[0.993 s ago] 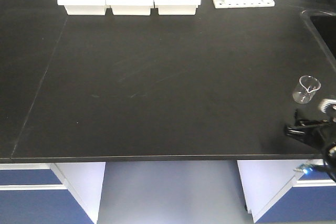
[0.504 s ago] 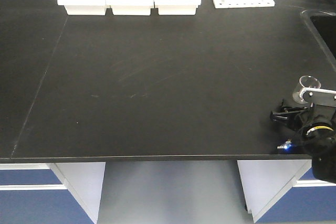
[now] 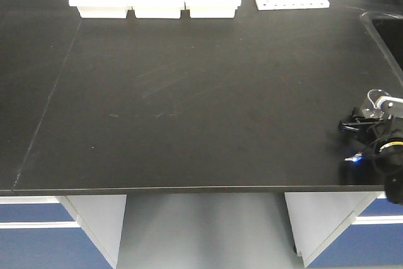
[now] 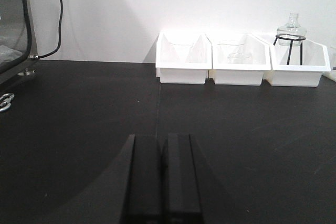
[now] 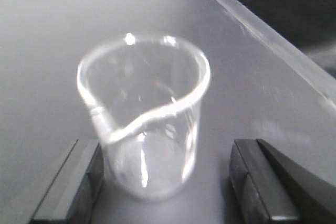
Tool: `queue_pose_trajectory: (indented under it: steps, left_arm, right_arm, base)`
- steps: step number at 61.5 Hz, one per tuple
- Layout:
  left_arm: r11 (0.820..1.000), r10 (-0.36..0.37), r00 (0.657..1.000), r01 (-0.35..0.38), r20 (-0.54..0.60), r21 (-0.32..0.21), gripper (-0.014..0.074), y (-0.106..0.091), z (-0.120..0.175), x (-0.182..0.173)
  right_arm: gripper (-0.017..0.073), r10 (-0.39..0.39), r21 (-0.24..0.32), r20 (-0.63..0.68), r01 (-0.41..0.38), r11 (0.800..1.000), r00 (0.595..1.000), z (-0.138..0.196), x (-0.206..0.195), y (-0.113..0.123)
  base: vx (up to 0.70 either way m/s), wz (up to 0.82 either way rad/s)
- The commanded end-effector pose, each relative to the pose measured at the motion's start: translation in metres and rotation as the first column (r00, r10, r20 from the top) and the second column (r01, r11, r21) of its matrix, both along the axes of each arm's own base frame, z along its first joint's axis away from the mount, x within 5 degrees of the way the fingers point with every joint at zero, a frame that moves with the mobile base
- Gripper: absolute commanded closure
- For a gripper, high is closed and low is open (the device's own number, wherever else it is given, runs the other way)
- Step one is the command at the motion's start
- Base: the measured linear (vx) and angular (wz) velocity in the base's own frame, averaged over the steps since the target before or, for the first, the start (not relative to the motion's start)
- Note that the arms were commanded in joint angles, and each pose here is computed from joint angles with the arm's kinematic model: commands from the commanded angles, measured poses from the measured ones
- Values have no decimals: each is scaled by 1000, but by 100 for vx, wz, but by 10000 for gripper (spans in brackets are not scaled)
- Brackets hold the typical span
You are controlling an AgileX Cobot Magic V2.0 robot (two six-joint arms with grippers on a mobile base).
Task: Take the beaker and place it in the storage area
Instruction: 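Close the right gripper on the beaker and lift it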
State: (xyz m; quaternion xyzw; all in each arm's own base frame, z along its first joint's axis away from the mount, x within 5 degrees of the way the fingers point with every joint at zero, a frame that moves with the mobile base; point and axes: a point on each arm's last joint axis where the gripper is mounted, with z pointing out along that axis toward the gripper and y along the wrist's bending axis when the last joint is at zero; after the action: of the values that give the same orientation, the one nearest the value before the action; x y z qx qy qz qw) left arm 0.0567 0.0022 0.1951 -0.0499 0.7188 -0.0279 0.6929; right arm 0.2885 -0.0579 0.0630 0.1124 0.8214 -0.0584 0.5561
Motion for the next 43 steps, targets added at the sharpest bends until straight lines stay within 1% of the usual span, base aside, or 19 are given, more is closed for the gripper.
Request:
queue_pose_trajectory:
  steps: [1, 8, 18, 25, 43]
  left_arm:
    - [1000, -18, 997, 19, 81, -11, 602, -2, 1, -1]
    - [1000, -18, 997, 19, 81, -11, 602, -2, 1, -1]
    - [1000, -18, 997, 19, 81, -11, 602, -2, 1, -1]
    - [1000, -18, 997, 19, 81, -11, 602, -2, 1, -1]
    - [1000, -18, 997, 19, 81, -11, 602, -2, 1, -1]
  right_arm:
    - [-6, 35, -1, 53, -35, 999, 998, 11, 6, -5]
    - [-6, 13, -2, 51, -13, 1000, 999, 11, 7, -12]
    - [-6, 53, -16, 69, -52, 999, 996, 9, 20, -15]
    - [-6, 89, -14, 36, -89, 996, 995, 3, 31, -15]
    - [-6, 100, -22, 35, -100, 995, 994, -6, 47, -18]
  base:
    - [0, 0]
    - [0, 0]
    - [0, 0]
    - [0, 0]
    - [0, 0]
